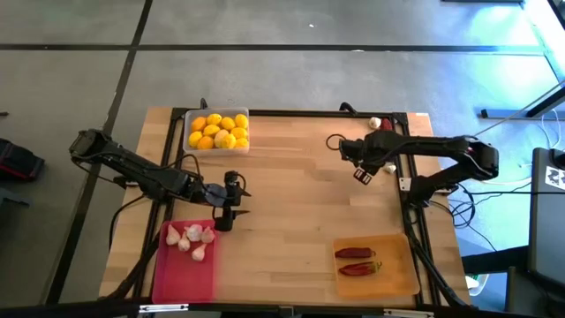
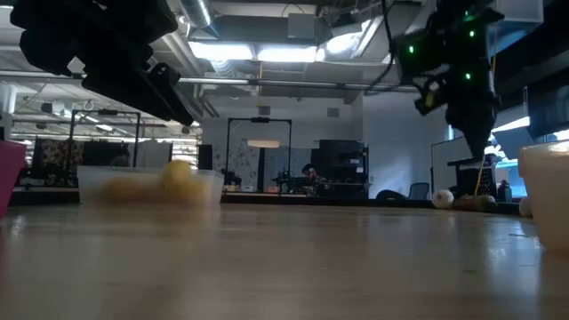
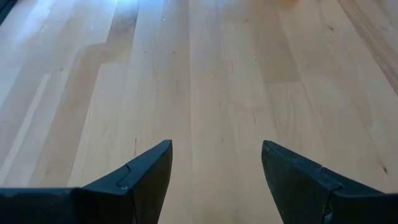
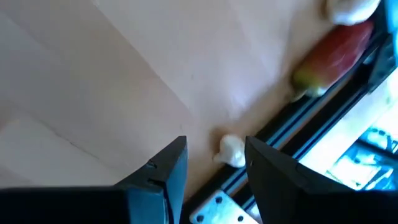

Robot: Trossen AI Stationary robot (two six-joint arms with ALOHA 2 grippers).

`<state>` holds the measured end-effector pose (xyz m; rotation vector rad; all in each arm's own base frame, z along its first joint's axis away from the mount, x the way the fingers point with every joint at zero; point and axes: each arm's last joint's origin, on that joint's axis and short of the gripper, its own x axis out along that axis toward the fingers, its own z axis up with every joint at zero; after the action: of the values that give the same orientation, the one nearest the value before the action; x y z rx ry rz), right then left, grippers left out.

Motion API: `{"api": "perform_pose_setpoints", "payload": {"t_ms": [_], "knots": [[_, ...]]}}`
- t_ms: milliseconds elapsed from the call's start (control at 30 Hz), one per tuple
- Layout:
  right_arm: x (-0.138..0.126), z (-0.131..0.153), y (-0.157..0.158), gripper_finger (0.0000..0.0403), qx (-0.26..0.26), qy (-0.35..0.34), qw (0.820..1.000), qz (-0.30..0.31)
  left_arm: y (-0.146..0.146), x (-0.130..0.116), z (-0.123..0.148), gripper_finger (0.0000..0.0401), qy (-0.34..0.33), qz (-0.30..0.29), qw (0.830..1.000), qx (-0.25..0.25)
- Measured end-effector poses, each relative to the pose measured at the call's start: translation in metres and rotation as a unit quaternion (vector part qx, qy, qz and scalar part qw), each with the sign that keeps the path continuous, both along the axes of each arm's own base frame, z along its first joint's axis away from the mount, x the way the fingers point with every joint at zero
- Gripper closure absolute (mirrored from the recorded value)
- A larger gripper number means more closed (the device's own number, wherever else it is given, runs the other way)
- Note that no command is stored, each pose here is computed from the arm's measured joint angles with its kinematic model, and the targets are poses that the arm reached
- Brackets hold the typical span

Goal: Sort produce into baskets
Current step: Put the white garlic into the bottom left red bin

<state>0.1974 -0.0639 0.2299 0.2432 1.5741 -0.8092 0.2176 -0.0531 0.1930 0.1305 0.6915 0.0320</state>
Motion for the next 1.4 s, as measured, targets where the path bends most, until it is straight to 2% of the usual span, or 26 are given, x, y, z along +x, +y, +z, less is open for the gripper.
{"api": "perform_pose_setpoints", "payload": {"t_ms": [133, 400, 667, 800, 900, 1100, 1300, 1400], "knots": [[-0.012, -0.014, -0.011, 0.0249, 0.031, 0.025, 0.999, -0.022, 0.0, 0.0, 0.0, 0.0157, 0.0, 0.0, 1.0, 0.0], [-0.031, -0.033, -0.022, 0.0241, 0.052, 0.059, 0.995, -0.06, 0.005, 0.001, 0.0, 0.0157, 0.0, 0.012, 1.0, 0.0], [-0.034, -0.049, -0.04, 0.0164, 0.076, 0.099, 0.988, -0.086, 0.009, 0.002, 0.0, 0.0157, -0.001, 0.021, 1.0, -0.001], [-0.033, -0.063, -0.049, 0.0144, 0.101, 0.139, 0.982, -0.08, 0.009, 0.002, 0.0, 0.0157, -0.001, 0.022, 1.0, -0.002], [-0.032, -0.073, -0.054, 0.0142, 0.118, 0.165, 0.976, -0.079, 0.009, 0.002, 0.0, 0.0157, -0.001, 0.022, 1.0, -0.002], [-0.029, -0.088, -0.058, 0.0141, 0.116, 0.21, 0.968, -0.073, 0.009, 0.002, 0.0, 0.0157, 0.0, 0.022, 1.0, -0.001], [-0.025, -0.101, -0.061, 0.0143, 0.121, 0.22, 0.966, -0.061, 0.009, 0.002, 0.0, 0.0157, 0.001, 0.022, 1.0, -0.001], [-0.025, -0.106, -0.061, 0.0157, 0.131, 0.23, 0.962, -0.062, 0.009, 0.002, 0.0, 0.0157, 0.001, 0.022, 1.0, -0.001]]}}
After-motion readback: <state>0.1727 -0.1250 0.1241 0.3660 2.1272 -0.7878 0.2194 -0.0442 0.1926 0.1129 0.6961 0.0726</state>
